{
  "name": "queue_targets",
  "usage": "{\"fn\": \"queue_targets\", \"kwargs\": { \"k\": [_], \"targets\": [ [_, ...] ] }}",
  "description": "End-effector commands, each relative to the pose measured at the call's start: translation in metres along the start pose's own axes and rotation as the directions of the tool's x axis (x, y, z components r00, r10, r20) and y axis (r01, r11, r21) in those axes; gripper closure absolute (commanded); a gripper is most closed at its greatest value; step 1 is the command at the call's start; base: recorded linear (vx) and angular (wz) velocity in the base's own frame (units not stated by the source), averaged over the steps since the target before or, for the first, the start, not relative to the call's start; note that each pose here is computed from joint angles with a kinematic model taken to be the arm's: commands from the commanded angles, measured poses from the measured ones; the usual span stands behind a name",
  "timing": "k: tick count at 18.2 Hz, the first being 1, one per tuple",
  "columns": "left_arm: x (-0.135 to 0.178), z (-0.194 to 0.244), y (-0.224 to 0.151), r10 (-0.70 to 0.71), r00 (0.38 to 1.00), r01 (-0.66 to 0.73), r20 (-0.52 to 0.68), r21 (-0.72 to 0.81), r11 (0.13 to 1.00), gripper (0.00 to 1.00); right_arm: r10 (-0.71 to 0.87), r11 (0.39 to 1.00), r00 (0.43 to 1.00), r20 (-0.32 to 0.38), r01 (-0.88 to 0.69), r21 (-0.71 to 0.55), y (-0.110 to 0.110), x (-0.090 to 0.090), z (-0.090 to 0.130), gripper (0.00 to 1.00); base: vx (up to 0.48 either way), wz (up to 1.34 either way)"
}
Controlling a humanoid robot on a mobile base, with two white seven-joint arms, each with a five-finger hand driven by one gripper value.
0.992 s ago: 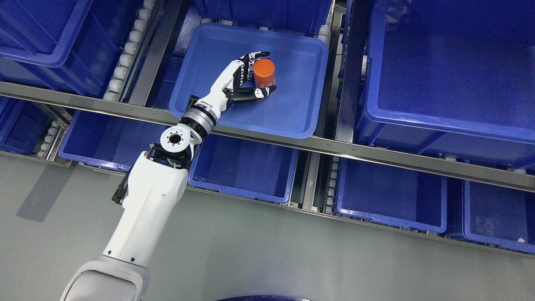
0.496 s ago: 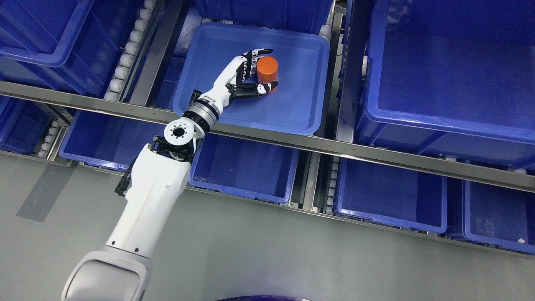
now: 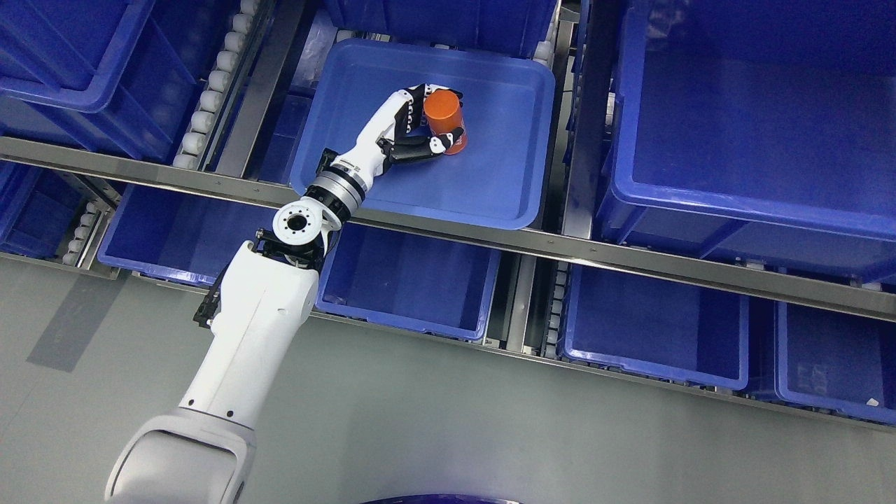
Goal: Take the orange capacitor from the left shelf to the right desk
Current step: 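Close the left hand around the orange capacitor, then lift the capacitor out of the bin with the left hand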
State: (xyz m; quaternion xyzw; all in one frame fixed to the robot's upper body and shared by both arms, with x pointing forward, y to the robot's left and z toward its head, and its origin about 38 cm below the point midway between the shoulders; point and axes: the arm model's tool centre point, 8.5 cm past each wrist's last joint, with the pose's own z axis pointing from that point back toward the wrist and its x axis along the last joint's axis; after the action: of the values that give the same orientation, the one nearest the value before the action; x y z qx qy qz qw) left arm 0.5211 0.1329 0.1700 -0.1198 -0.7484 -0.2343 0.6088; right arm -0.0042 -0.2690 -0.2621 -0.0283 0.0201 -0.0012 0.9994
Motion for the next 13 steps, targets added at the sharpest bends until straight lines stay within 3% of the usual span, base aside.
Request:
{"fn": "queue_targets", "kwargs": {
  "k": [1, 6, 13],
  "targets": [
    [-0.003, 0.008, 0.026, 0.032, 0.999, -0.033, 0.023, 0.066, 0.997, 0.99, -0.011, 1.000, 1.000, -0.010, 0.011, -0.017, -0.011, -0.014, 0.000, 0.00, 0.000, 0.00],
    [0.038, 0.005, 0.051, 0.048, 0.988, -0.065, 0.143, 0.114, 0.991, 0.99, -0.013, 1.000, 1.000, -0.010, 0.013, -0.017, -0.011, -0.014, 0.000, 0.00, 0.000, 0.00],
    [0.130, 0.006, 0.057, -0.016, 0.923, -0.030, 0.385, 0.113, 0.993, 0.99, -0.013, 1.000, 1.000, -0.010, 0.013, -0.017, -0.011, -0.014, 0.000, 0.00, 0.000, 0.00]
  ]
}}
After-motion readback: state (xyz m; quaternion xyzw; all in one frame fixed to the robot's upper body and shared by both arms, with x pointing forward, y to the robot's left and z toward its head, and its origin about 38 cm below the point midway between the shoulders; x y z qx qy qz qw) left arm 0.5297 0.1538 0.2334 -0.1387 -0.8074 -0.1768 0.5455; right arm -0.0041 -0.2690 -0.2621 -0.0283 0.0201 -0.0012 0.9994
